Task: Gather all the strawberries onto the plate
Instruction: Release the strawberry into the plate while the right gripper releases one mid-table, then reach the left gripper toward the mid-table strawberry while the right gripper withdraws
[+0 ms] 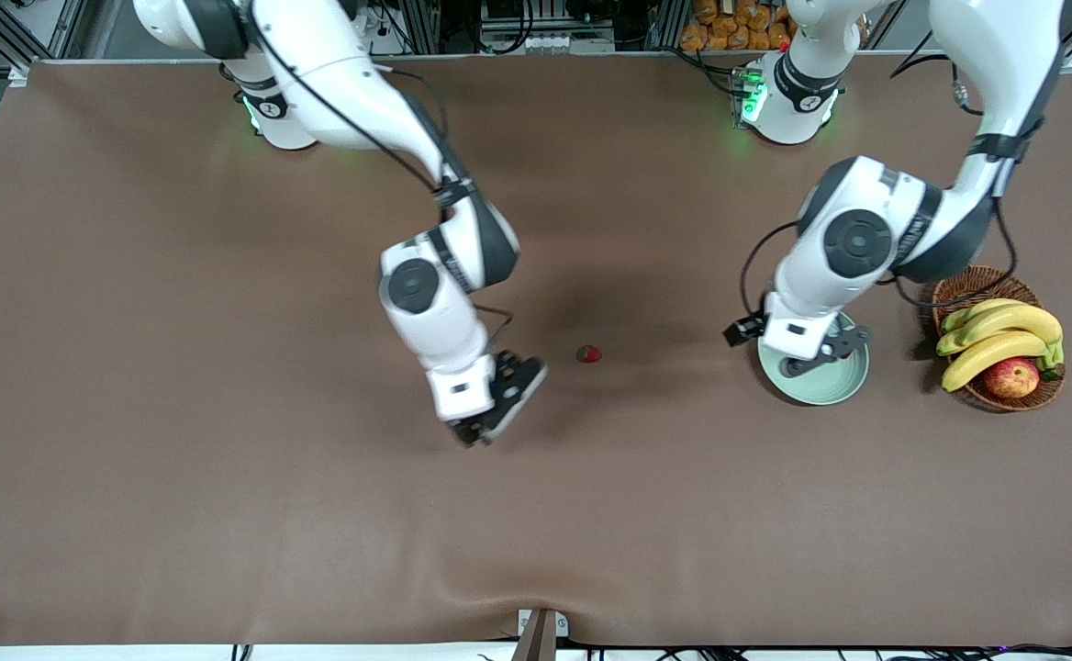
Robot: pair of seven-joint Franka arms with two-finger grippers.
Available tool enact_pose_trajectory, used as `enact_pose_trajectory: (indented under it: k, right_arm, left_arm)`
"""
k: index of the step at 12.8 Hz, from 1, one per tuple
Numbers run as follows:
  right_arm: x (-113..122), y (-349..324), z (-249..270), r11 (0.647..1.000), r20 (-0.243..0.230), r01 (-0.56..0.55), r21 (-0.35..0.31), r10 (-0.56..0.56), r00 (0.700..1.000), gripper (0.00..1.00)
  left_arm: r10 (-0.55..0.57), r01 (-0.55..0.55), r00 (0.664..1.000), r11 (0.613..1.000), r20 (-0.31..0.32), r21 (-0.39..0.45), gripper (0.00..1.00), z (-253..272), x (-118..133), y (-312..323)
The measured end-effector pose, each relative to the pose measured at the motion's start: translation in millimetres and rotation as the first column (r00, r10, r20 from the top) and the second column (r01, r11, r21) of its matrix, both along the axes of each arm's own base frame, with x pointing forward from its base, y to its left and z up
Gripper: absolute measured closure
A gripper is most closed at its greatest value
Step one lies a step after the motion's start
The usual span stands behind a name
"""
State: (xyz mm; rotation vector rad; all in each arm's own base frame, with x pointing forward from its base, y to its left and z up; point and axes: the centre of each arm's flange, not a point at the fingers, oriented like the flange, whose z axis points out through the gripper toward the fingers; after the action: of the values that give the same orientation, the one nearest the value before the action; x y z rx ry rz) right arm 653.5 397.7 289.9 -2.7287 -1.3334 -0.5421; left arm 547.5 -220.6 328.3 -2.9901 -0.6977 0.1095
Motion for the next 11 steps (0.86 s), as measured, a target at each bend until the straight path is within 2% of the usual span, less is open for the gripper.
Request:
enact_pose_trajectory:
  k: [2,3,5,8,11]
  right_arm:
    - [17.9,-35.7,21.0,0.998,-0.001,0.055,-0.01,-0.055,0.999,0.0]
    - [27.3,-59.7,33.1,0.996,-0.018,0.087,-0.009,-0.087,0.996,0.0]
    - [38.4,-118.6,71.4,0.988,-0.093,0.155,0.002,-0.154,0.984,0.0]
    - [15.9,-197.3,131.3,0.97,-0.183,0.238,0.05,-0.225,0.957,0.0]
    - [-17.3,-265.4,166.1,0.951,-0.283,0.3,0.08,-0.267,0.921,0.0]
  left_arm:
    - [0.044,-0.044,0.999,0.999,0.004,-0.026,0.0,0.6,-7.4,-51.2]
    - [0.055,-0.055,0.998,0.998,0.002,-0.042,0.0,0.5,-8.6,-70.0]
    - [0.029,-0.029,1.0,0.998,-0.002,-0.056,0.0,-6.9,-10.3,-96.7]
    - [0.001,-0.001,1.0,1.0,0.026,-0.022,0.0,-31.8,-8.2,-113.0]
    - [0.001,0.002,0.998,0.999,0.062,-0.045,0.0,-58.4,-5.4,-130.6]
